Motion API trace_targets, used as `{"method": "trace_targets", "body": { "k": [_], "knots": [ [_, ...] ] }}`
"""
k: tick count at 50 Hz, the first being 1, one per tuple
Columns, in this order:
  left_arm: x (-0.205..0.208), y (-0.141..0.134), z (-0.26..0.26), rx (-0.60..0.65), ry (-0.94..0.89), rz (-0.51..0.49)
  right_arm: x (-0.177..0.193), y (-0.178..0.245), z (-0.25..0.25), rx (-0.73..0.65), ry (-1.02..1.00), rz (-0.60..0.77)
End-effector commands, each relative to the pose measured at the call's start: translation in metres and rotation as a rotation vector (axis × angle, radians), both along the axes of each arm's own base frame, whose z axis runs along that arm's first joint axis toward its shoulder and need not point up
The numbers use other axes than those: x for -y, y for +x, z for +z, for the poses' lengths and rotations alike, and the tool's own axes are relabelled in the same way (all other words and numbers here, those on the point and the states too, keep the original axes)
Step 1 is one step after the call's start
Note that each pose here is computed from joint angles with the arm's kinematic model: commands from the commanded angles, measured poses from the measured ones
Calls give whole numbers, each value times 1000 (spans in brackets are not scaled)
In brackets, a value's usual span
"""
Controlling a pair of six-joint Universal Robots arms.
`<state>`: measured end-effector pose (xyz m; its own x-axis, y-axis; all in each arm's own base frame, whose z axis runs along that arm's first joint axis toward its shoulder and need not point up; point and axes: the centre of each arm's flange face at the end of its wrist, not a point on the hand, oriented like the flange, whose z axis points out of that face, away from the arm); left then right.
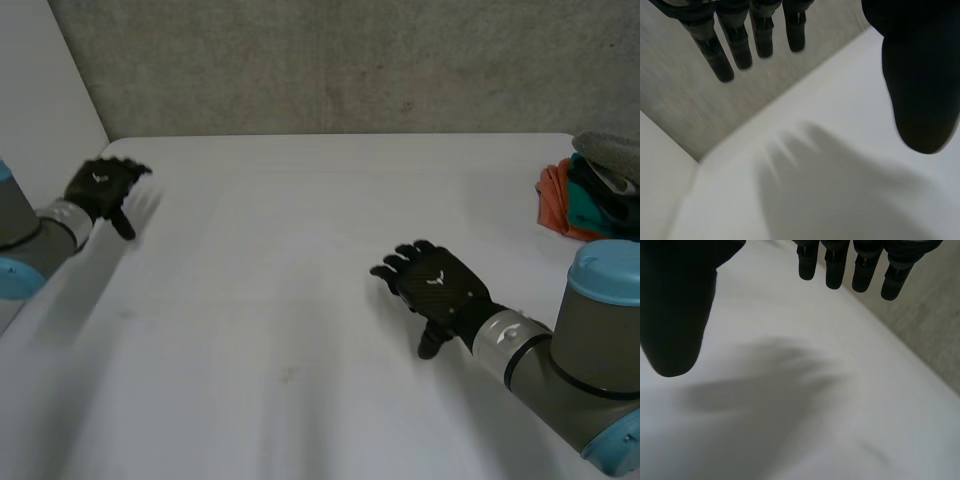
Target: Fold the laundry.
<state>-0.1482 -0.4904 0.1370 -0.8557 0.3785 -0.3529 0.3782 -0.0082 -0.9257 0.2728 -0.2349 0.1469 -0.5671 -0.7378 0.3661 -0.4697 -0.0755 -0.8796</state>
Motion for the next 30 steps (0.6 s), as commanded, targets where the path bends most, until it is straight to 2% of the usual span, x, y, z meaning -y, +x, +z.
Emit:
{"method": "trace_targets", "body": {
  "k": [1, 4, 8, 11, 17, 24, 30],
  "knots": [
    [-4, -6, 46, 20, -107, 40, -5, 6, 32, 66, -52, -27],
    [-8, -6, 60, 64, -131, 95, 1, -1, 49, 86, -108, -121],
    [-17, 2, 87, 196, -171, 253, 19, -19, 82, 151, -220, -328],
    [-44, -1, 117, 218, -159, 342, 25, -32, 108, 218, -293, -418],
    [-96, -12, 152, 67, -131, 289, 31, -48, 143, 301, -330, -427],
    [-170, -29, 159, -59, 55, 205, 31, -64, 147, 296, -106, -414],
    [-214, -39, 165, -175, 118, 155, 29, -71, 151, 345, 16, -394]
  ]
}}
